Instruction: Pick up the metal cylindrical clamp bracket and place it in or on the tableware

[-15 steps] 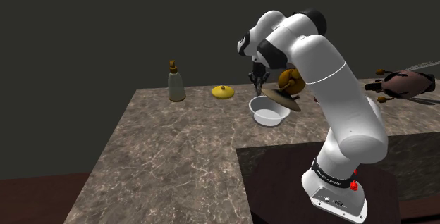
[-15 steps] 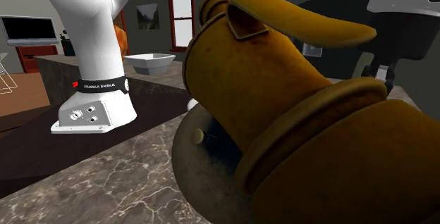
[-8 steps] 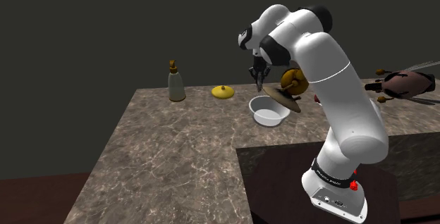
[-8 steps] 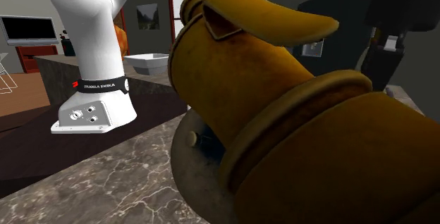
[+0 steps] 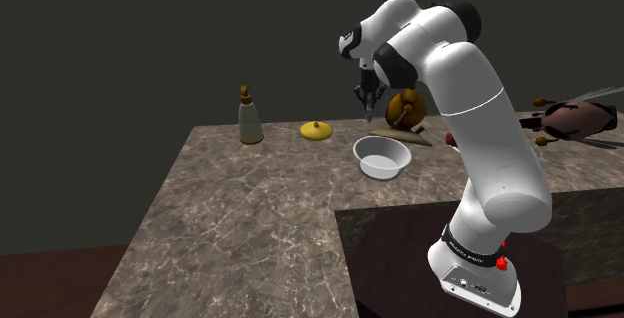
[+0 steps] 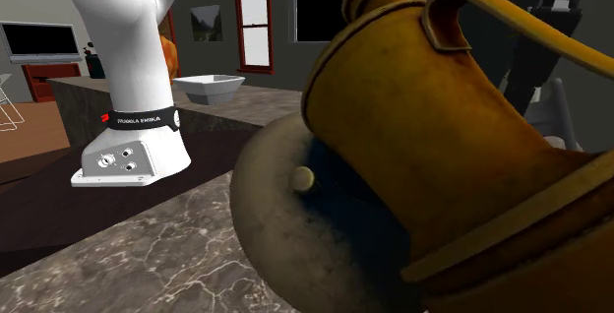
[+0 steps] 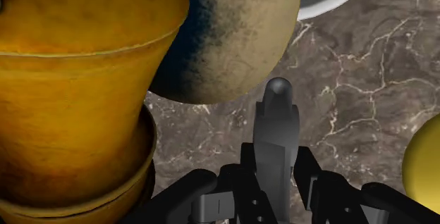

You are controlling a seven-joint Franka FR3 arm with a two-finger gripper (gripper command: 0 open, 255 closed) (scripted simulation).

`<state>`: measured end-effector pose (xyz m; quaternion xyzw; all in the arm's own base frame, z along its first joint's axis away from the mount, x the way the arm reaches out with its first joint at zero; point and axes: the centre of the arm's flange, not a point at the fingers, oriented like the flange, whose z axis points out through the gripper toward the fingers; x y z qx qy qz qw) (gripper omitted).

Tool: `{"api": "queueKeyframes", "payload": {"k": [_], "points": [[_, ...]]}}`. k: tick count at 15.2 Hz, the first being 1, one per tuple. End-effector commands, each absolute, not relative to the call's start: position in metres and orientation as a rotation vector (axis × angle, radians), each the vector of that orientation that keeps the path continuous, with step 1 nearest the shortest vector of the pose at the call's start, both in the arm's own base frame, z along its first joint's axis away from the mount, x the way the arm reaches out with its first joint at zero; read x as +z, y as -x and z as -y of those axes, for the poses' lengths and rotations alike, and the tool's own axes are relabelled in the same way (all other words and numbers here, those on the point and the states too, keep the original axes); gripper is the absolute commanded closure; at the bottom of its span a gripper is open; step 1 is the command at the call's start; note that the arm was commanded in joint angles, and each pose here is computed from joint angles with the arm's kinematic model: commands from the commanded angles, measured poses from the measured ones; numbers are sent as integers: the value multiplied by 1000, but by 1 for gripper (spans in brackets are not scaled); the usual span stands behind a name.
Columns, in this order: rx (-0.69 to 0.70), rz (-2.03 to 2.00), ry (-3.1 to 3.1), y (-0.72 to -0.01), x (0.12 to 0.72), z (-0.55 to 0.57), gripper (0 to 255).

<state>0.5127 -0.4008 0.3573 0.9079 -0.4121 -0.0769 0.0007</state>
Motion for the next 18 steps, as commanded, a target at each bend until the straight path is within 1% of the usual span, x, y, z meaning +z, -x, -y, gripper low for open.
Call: {"api": "queueKeyframes", "payload": {"k": [1,6,18], "points": [[-242,1294,-2851,-512,368,402,255],[-242,1294,-2851,-512,390,402,255],[-242,1294,-2851,-407,408,285,255]]}}
